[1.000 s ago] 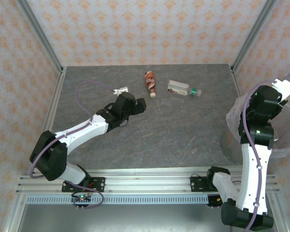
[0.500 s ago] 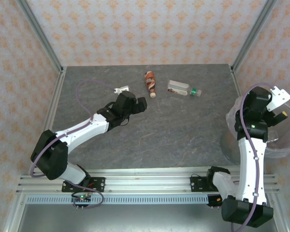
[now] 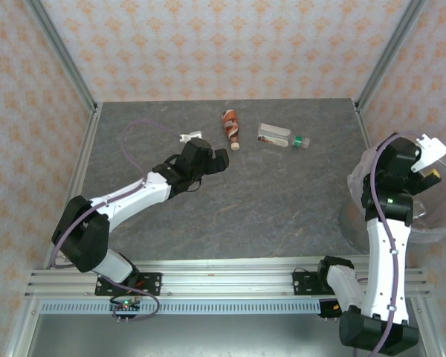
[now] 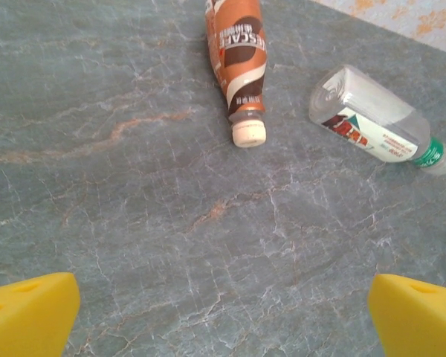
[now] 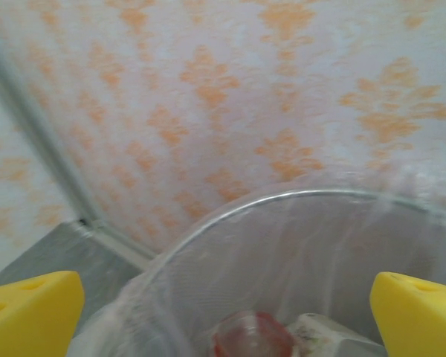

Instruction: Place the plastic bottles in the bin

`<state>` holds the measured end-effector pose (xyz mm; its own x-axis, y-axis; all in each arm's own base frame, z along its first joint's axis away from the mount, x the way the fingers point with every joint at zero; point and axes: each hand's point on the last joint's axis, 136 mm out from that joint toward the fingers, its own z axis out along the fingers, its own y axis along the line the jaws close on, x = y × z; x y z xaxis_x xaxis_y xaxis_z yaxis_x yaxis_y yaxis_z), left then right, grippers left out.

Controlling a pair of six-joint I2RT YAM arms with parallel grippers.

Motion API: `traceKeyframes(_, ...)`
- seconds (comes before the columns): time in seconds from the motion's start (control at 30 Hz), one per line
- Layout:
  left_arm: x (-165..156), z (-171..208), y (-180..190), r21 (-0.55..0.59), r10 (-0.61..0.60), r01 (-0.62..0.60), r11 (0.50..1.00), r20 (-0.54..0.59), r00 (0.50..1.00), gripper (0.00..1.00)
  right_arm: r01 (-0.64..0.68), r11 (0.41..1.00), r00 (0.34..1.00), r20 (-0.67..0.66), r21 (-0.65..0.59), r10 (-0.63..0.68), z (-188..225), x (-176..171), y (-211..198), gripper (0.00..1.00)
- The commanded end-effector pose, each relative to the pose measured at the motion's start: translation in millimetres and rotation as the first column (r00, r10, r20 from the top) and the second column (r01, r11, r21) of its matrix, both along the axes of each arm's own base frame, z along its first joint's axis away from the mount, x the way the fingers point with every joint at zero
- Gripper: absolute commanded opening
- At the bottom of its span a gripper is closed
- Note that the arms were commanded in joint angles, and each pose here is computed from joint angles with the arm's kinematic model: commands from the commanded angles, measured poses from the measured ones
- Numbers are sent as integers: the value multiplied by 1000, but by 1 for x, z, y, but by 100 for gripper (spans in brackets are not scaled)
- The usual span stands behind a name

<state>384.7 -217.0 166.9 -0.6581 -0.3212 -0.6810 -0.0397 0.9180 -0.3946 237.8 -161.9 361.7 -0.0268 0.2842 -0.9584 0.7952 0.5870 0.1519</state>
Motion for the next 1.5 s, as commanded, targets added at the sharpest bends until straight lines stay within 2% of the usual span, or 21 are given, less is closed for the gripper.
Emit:
traceKeyframes(0.0, 7, 11, -5, -27, -2, 3, 1000, 10, 1000, 100, -239, 971, 970, 57, 17, 238, 6, 24, 31, 99)
traceKeyframes(0.17, 8, 5, -9, -27, -17, 17, 1000, -15, 1000, 100, -512, 854, 858, 106, 93, 502, 4, 53, 77, 99)
traceKeyframes(0.3, 11, -2, -17, -28, -37, 35, 999, -52, 998, 100, -702, 693, 712, 136, 165, 689, 0, 73, 129, 99)
traceKeyframes(0.33, 12, -6, -20, -31, -43, 41, 999, -64, 997, 100, -734, 658, 677, 123, 166, 725, -2, 76, 142, 99)
traceKeyframes(0.53, 22, -25, -31, -20, -37, 34, 999, -126, 991, 100, -820, 556, 568, 81, 135, 819, -8, 91, 191, 99)
traceKeyframes(0.63, 32, -37, -31, 54, 6, 3, 999, -173, 985, 100, -826, 545, 561, 106, 146, 821, -15, 98, 202, 99)
traceKeyframes(0.83, 59, -57, -44, 226, 70, -31, 974, -164, 984, 97, -840, 509, 539, 178, 187, 823, -26, 100, 215, 99)
traceKeyframes(0.93, 73, -64, -52, 255, 91, -48, 966, -160, 983, 94, -856, 481, 509, 144, 192, 849, -33, 96, 220, 99)
traceKeyframes(1.1, 95, -73, -59, 275, 146, -106, 956, -129, 981, 92, -838, 516, 531, 51, 177, 846, -41, 86, 211, 99)
traceKeyframes(1.3, 120, -87, -72, 309, 162, -117, 944, -125, 979, 91, -854, 488, 505, 60, 180, 861, -47, 82, 216, 99)
traceKeyframes(1.47, 135, -101, -80, 350, 170, -112, 930, -141, 975, 91, -851, 491, 507, 48, 187, 861, -53, 84, 216, 99)
